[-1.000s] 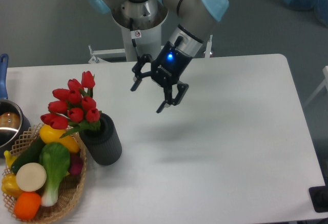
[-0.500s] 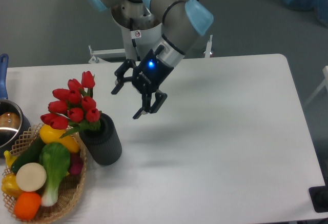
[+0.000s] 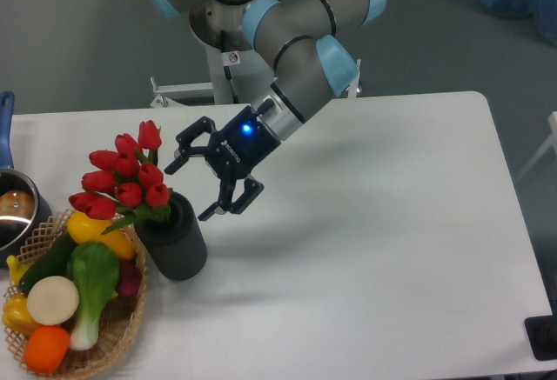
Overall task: Pick up the flowers from the vase
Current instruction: 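Lower the gripper around the tulip stems above the vase rim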
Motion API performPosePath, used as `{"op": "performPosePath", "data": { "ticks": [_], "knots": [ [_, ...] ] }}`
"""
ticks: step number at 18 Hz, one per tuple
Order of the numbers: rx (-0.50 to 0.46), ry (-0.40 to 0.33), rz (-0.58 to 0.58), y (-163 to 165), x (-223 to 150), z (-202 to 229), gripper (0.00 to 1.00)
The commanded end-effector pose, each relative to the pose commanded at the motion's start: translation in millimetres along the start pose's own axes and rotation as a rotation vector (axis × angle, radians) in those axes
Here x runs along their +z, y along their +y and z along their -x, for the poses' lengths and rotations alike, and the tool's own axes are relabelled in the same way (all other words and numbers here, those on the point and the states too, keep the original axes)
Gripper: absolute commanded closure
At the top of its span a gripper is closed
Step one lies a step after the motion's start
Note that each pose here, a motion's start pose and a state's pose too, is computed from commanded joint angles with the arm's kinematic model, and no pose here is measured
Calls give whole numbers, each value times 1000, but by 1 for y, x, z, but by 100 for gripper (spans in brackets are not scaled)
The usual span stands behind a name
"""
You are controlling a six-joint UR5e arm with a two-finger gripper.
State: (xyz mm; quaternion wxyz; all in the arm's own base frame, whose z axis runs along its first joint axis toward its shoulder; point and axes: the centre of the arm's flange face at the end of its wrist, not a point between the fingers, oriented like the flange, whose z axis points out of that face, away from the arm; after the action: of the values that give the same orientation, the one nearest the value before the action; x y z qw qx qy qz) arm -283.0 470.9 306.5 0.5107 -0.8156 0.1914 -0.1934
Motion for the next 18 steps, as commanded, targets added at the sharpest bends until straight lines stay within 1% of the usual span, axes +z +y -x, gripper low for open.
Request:
{"op": "performPosePath", "data": {
  "ticks": [2, 7, 8, 11, 12, 16, 18],
  "knots": [
    [8, 22, -14, 0, 10, -4, 0],
    [-8, 39, -68, 2, 13, -10, 0],
    [-7, 40, -73, 1, 13, -11, 2],
    [19, 39, -77, 1, 13, -11, 22],
    [33, 38, -77, 1, 13, -10, 31],
    [81, 38, -78, 17, 13, -15, 53],
    [90, 38, -80, 20, 14, -17, 66]
  ]
}}
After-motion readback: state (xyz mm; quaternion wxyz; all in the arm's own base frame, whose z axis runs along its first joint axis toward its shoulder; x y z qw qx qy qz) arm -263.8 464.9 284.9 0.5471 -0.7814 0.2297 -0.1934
